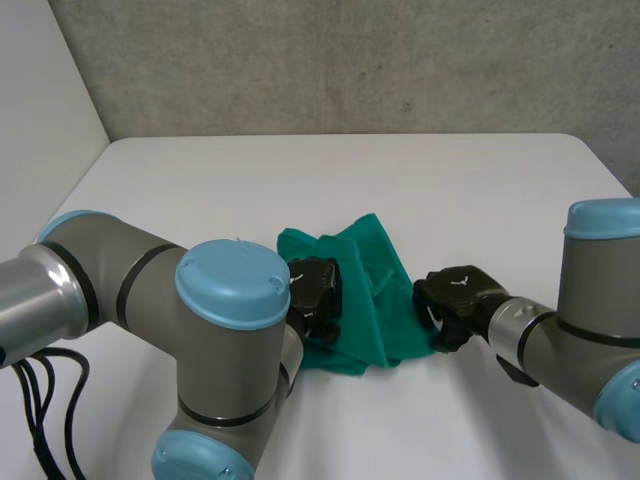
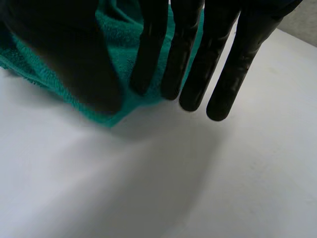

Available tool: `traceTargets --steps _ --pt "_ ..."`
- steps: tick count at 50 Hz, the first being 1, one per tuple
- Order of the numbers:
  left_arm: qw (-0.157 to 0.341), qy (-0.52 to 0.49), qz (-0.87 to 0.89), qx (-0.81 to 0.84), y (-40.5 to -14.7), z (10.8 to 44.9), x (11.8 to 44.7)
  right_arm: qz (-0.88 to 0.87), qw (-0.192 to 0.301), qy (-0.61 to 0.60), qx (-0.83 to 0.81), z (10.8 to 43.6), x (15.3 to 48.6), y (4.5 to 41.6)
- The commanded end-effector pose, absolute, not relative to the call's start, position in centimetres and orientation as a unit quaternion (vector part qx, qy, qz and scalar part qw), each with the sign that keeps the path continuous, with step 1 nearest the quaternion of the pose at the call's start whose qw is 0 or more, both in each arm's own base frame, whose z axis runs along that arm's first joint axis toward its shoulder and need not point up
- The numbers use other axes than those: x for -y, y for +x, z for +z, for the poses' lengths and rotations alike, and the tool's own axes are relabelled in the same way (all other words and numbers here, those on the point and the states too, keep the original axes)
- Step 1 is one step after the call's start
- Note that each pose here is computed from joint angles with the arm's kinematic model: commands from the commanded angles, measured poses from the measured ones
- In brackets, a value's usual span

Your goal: Fold the towel.

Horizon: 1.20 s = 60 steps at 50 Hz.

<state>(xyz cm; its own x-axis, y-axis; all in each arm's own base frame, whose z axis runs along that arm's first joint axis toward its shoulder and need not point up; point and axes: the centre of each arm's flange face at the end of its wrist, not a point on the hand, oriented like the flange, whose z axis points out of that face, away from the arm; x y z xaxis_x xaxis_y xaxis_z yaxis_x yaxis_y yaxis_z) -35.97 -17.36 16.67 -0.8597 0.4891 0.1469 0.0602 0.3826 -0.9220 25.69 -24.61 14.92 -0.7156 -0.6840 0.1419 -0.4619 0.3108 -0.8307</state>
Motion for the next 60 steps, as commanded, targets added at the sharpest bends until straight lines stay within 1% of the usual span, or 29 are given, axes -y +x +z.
traceTargets --steps 1,2,5,6,9,10,11,12,13,17,18,19,20,21,22,24,27,28,31,32,36,42,47,50,56,60 --pt "0.224 -0.137 0.577 0.773 -35.5 20.1 19.0 -0.460 0.125 -0.362 -0.801 14.5 24.1 25.9" --pt "0.228 -0.129 0.589 0.764 -35.2 21.4 19.2 -0.458 0.132 -0.367 -0.799 14.6 23.8 26.0" --pt "0.233 -0.117 0.605 0.752 -34.7 23.2 19.7 -0.450 0.155 -0.386 -0.790 14.6 22.5 26.6" --pt "0.235 -0.106 0.618 0.743 -34.1 24.4 20.3 -0.445 0.168 -0.397 -0.785 14.8 21.7 26.9" --pt "0.234 -0.088 0.637 0.729 -33.1 26.2 21.3 -0.429 0.194 -0.412 -0.780 14.9 20.2 27.4" --pt "0.228 -0.080 0.651 0.720 -32.4 27.3 22.0 -0.407 0.212 -0.423 -0.781 14.8 18.9 27.6" --pt "0.222 -0.078 0.657 0.716 -32.0 27.7 22.5 -0.393 0.221 -0.429 -0.783 14.7 18.2 27.8" --pt "0.222 -0.078 0.657 0.716 -32.0 27.7 22.5 -0.393 0.221 -0.429 -0.783 14.7 18.2 27.8" --pt "0.196 -0.080 0.670 0.711 -31.1 28.3 23.7 -0.334 0.255 -0.447 -0.790 14.7 15.7 28.0" --pt "0.166 -0.105 0.676 0.710 -30.5 28.2 24.2 -0.253 0.312 -0.471 -0.786 15.4 12.4 28.5" --pt "0.163 -0.110 0.674 0.712 -30.5 28.0 24.1 -0.232 0.336 -0.474 -0.780 15.7 11.6 28.7" --pt "0.164 -0.114 0.672 0.713 -30.6 27.9 24.0 -0.230 0.347 -0.472 -0.777 16.0 11.5 28.8" --pt "0.163 -0.115 0.670 0.715 -30.6 27.7 23.9 -0.246 0.352 -0.466 -0.774 16.2 12.4 29.0" --pt "0.162 -0.116 0.665 0.720 -30.6 27.3 23.7 -0.246 0.352 -0.466 -0.773 16.2 12.4 29.0" --pt "0.162 -0.118 0.662 0.722 -30.6 27.1 23.6 -0.261 0.348 -0.460 -0.774 16.4 13.2 29.1" --pt "0.162 -0.121 0.655 0.728 -30.5 26.5 23.2 -0.341 0.307 -0.401 -0.793 17.4 17.8 28.3" --pt "0.160 -0.125 0.649 0.733 -30.5 26.2 22.7 -0.411 0.255 -0.357 -0.799 18.9 20.9 27.0" --pt "0.161 -0.130 0.643 0.738 -30.5 25.8 22.1 -0.444 0.226 -0.340 -0.798 19.8 22.2 26.4" --pt "0.164 -0.145 0.630 0.745 -30.7 25.3 20.7 -0.469 0.191 -0.325 -0.799 20.4 23.3 25.6" --pt "0.166 -0.156 0.619 0.751 -30.9 24.7 19.7 -0.475 0.175 -0.320 -0.800 20.6 23.6 25.4" --pt "0.167 -0.176 0.600 0.762 -30.9 23.7 17.7 -0.474 0.161 -0.318 -0.805 20.5 23.7 25.2" --pt "0.166 -0.182 0.592 0.767 -29.9 23.4 16.2 -0.457 0.161 -0.322 -0.813 19.8 23.0 24.9" --pt "0.156 -0.196 0.569 0.783 -29.2 22.0 15.0 -0.438 0.155 -0.334 -0.820 18.8 22.2 24.5" --pt "0.158 -0.204 0.552 0.793 -29.2 21.2 13.9 -0.437 0.141 -0.345 -0.819 18.3 21.8 24.2" --pt "0.184 -0.171 0.531 0.809 -29.3 20.4 13.7 -0.455 0.135 -0.348 -0.808 19.0 21.8 24.1" --pt "0.190 -0.151 0.510 0.825 -29.7 18.9 14.1 -0.468 0.129 -0.336 -0.807 19.5 22.0 23.7"
